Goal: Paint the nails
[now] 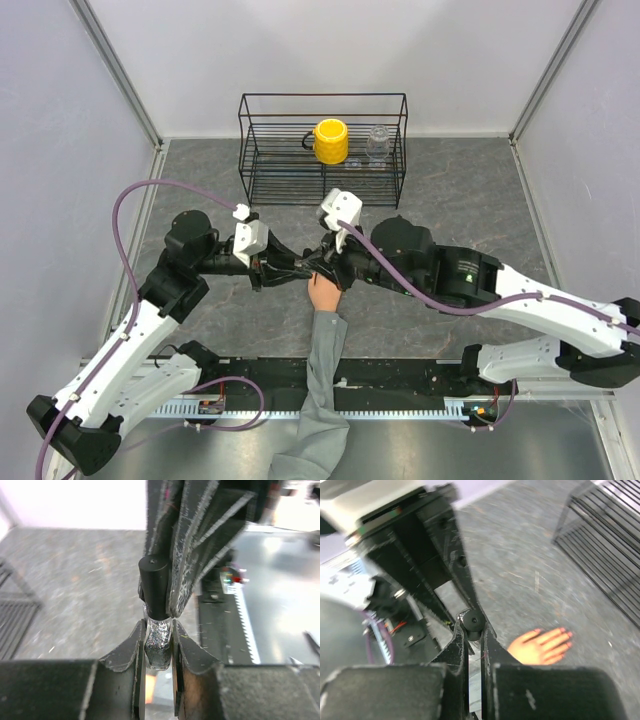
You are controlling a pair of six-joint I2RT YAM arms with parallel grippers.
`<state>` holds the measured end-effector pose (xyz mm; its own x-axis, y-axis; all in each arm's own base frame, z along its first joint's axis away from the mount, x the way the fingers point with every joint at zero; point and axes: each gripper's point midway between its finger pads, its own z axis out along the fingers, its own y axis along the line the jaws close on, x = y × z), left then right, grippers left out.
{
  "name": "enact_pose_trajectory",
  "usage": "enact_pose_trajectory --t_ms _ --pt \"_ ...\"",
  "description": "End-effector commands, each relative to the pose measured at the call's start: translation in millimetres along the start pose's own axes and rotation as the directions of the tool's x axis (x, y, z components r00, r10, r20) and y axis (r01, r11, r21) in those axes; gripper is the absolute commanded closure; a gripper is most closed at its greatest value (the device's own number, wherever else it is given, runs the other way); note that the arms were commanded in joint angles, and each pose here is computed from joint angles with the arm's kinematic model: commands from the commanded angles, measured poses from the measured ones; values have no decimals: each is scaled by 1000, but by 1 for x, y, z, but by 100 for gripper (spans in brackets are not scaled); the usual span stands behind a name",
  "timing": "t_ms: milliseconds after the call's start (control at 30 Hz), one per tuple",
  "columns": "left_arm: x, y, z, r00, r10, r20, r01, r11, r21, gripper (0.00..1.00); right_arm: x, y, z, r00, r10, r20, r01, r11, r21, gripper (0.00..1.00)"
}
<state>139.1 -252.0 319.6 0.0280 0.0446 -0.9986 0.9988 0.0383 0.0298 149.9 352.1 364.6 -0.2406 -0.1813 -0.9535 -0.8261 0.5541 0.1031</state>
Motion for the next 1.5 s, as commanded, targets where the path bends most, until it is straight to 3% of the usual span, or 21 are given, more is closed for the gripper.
enact_pose_trajectory --t_ms 0,267,733,1467 --pt "-26 -41 -5 991 102 82 -118 966 230 98 -28 25 -20 985 -96 141 121 975 -186 100" --pt "-29 -67 -12 990 94 106 -127 918 376 98 -24 34 -32 966 -163 202 215 939 -268 100" --pt "-25 -46 -5 993 85 84 -104 959 263 98 -31 26 -37 968 -132 215 183 954 -236 100" --pt "-22 -38 -1 996 65 68 -80 968 237 98 -36 29 -41 966 -120 229 178 950 -255 100"
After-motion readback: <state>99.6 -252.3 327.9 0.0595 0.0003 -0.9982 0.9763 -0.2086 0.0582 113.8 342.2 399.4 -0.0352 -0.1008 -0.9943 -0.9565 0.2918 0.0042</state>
